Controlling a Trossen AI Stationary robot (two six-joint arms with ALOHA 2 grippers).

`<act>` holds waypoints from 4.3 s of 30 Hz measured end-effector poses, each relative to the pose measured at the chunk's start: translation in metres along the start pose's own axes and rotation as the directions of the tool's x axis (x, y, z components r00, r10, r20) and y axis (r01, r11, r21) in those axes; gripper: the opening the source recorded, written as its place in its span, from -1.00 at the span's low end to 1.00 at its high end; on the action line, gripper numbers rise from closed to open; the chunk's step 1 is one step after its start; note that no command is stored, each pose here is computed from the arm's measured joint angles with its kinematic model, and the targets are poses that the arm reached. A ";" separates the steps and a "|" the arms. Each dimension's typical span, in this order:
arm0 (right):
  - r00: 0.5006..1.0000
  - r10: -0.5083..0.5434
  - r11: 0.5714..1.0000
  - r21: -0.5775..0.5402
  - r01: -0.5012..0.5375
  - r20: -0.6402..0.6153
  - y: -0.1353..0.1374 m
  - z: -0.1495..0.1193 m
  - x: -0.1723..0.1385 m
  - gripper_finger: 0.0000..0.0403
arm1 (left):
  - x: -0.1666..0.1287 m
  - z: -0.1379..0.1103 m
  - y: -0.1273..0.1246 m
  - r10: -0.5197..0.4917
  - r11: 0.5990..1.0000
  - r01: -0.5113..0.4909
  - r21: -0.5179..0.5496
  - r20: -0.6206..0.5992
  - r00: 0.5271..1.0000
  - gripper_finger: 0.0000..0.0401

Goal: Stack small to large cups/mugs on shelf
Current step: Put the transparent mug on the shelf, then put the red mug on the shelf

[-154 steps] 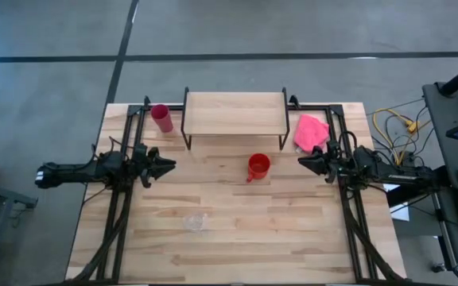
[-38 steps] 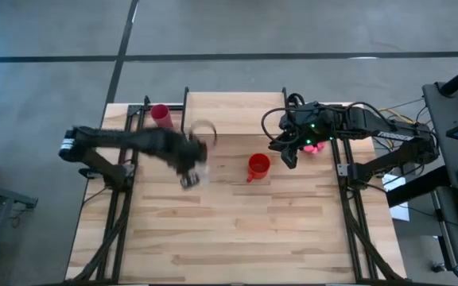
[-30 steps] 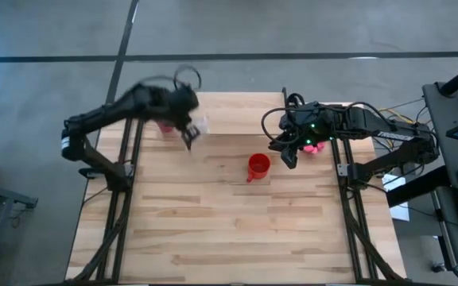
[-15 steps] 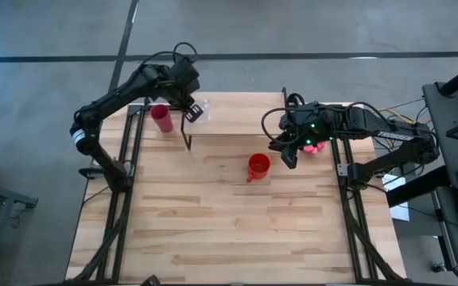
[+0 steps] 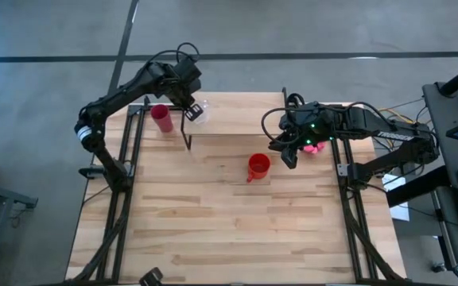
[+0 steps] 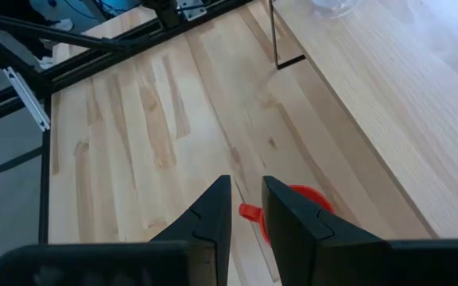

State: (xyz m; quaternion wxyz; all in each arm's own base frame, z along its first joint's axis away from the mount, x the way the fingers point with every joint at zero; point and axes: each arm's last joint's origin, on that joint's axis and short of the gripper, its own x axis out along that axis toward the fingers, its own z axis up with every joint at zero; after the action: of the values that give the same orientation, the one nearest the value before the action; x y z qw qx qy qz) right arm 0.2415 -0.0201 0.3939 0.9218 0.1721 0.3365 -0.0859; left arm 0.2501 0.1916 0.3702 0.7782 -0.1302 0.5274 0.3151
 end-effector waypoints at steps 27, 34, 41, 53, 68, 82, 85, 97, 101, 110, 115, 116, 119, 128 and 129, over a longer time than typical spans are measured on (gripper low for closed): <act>1.000 0.000 1.000 0.008 0.000 -0.001 0.000 0.000 0.000 -0.66 | 0.002 0.004 0.001 0.028 0.998 -0.030 0.047 0.043 0.999 -0.66; 1.000 0.000 1.000 0.007 0.000 -0.001 0.000 0.000 0.000 -0.66 | -0.004 0.009 0.002 0.031 0.999 -0.034 0.032 0.087 0.996 -0.63; 1.000 0.000 1.000 0.004 0.000 -0.001 0.000 0.000 0.000 -0.66 | -0.042 0.014 -0.001 -0.010 0.997 0.025 -0.072 0.202 0.979 -0.63; 0.998 0.044 0.999 -0.023 -0.046 -0.053 0.003 -0.004 0.005 -0.66 | -0.125 -0.024 -0.022 -0.181 0.980 0.196 -0.019 0.305 0.935 -0.63; 0.922 0.102 0.992 -0.027 -0.121 -0.373 0.003 -0.029 0.094 -0.53 | -0.127 -0.043 -0.035 -0.202 0.977 0.213 -0.030 0.210 0.957 -0.63; 0.829 -0.072 0.978 -0.204 -0.052 -0.554 -0.010 -0.055 0.174 -0.43 | -0.144 -0.056 -0.028 -0.203 0.976 0.217 -0.023 0.263 0.943 -0.63; 0.829 -0.129 0.970 -0.244 -0.010 -0.545 -0.012 -0.056 0.176 -0.45 | -0.146 -0.057 -0.027 -0.204 0.976 0.218 -0.022 0.267 0.942 -0.63; 0.810 -0.153 0.965 -0.261 0.000 -0.566 -0.014 -0.061 0.180 -0.43 | -0.145 -0.057 -0.028 -0.205 0.976 0.218 -0.022 0.266 0.942 -0.63; 0.794 -0.162 0.965 -0.262 0.003 -0.586 -0.016 -0.067 0.187 -0.41 | -0.145 -0.057 -0.028 -0.205 0.976 0.218 -0.022 0.267 0.942 -0.63; 0.796 -0.208 0.948 -0.318 0.022 -0.568 -0.019 -0.070 0.199 -0.71 | -0.145 -0.057 -0.028 -0.205 0.976 0.219 -0.022 0.268 0.942 -0.63; 0.784 -0.212 0.951 -0.308 0.027 -0.584 -0.021 -0.073 0.203 -0.94 | -0.145 -0.057 -0.027 -0.204 0.976 0.218 -0.023 0.268 0.941 -0.63; 0.781 -0.211 0.954 -0.296 0.035 -0.587 -0.020 -0.072 0.201 -0.94 | -0.145 -0.057 -0.028 -0.205 0.976 0.219 -0.023 0.268 0.941 -0.63; 0.784 -0.189 0.964 -0.266 0.032 -0.591 -0.013 -0.060 0.189 -0.95 | -0.145 -0.057 -0.028 -0.205 0.976 0.218 -0.023 0.268 0.941 -0.63; 0.904 -0.099 0.966 -0.258 -0.013 -0.415 0.025 0.018 0.112 -0.95 | -0.145 -0.057 -0.028 -0.205 0.976 0.218 -0.023 0.268 0.942 -0.63; 0.918 -0.091 0.965 -0.263 -0.015 -0.386 0.028 0.027 0.102 -0.95 | -0.145 -0.057 -0.028 -0.205 0.976 0.218 -0.023 0.268 0.942 -0.63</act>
State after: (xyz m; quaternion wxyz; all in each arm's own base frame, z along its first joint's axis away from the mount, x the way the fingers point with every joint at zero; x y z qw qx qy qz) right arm 0.3429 -0.0086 0.3542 0.8477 0.0565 0.5270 -0.0223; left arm 0.1902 0.0890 0.4741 0.8671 -0.1633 0.3937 0.2580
